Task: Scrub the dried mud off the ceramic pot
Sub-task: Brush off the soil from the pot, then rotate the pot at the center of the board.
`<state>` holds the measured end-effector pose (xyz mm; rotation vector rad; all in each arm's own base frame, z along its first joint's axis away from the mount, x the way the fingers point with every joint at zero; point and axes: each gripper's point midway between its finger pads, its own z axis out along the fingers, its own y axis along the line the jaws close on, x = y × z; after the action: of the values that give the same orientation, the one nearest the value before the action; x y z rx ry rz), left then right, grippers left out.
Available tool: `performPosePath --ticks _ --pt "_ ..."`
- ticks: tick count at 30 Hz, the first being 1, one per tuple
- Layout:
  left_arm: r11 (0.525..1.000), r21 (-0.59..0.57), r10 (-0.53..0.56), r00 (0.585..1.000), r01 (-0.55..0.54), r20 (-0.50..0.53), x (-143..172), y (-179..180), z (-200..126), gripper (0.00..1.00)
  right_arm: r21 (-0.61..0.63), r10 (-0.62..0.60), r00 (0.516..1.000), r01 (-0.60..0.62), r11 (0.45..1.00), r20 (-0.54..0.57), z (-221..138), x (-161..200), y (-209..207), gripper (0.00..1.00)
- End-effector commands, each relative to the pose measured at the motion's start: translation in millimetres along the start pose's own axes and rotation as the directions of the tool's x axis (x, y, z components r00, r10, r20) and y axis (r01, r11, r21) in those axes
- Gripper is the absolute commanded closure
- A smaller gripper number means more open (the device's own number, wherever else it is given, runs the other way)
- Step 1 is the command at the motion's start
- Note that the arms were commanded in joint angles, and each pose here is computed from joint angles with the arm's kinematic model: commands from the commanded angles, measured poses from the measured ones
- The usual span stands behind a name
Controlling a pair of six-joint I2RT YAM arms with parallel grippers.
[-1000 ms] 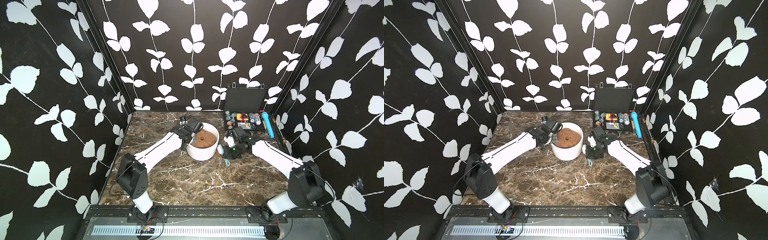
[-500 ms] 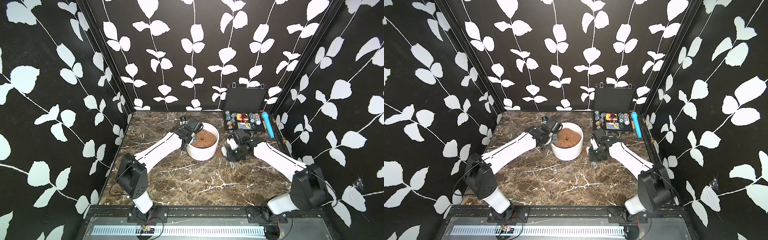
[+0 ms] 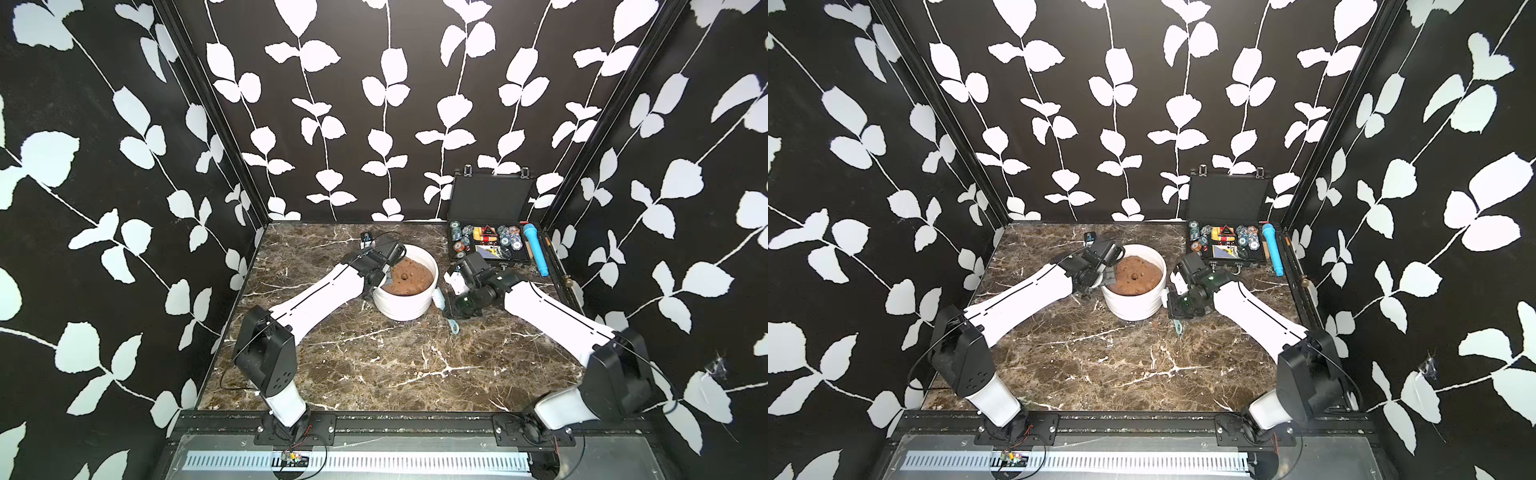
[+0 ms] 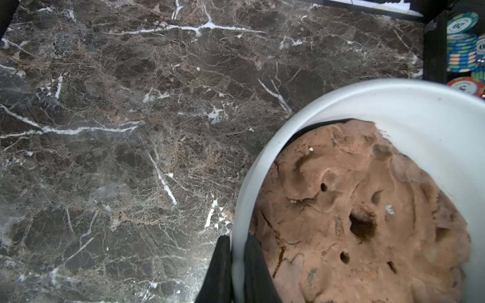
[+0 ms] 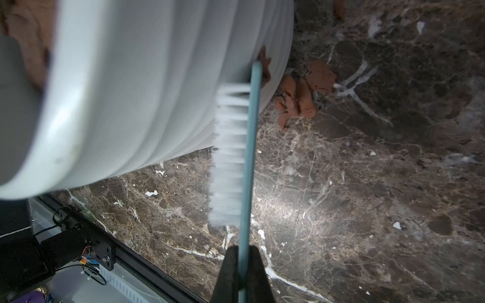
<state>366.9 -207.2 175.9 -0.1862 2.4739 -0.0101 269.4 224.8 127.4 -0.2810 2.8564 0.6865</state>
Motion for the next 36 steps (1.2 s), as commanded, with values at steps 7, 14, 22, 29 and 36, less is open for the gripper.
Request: performPosePath --ticks 7,14,22,29,36 --pt "0.998 -0.026 0.046 0.982 -0.052 -0.183 54.9 4.4 45.6 1.0 0.08 -0.02 1.0 0.019 0.997 0.019 22.0 -33.8 -22.9 1.0" --pt "0.997 -0.028 0.065 0.984 -0.07 -0.168 49.8 5.3 46.8 1.0 0.299 -0.02 0.999 0.028 0.954 -0.03 7.3 -11.6 -74.5 1.0" --pt "0.984 0.013 0.178 0.974 -0.178 -0.138 22.4 18.6 53.1 1.0 0.212 -0.11 0.994 0.104 0.972 0.016 -25.1 -7.8 -51.4 1.0" --pt "0.92 0.047 0.392 0.909 -0.389 -0.143 6.5 42.8 64.2 1.0 0.203 -0.187 0.982 0.177 0.963 0.03 -47.3 4.4 -45.7 1.0" --pt "0.739 0.056 0.673 0.736 -0.671 -0.074 -30.5 53.7 59.8 1.0 0.207 -0.214 0.977 0.206 0.956 0.02 -50.0 12.9 -48.0 1.0"
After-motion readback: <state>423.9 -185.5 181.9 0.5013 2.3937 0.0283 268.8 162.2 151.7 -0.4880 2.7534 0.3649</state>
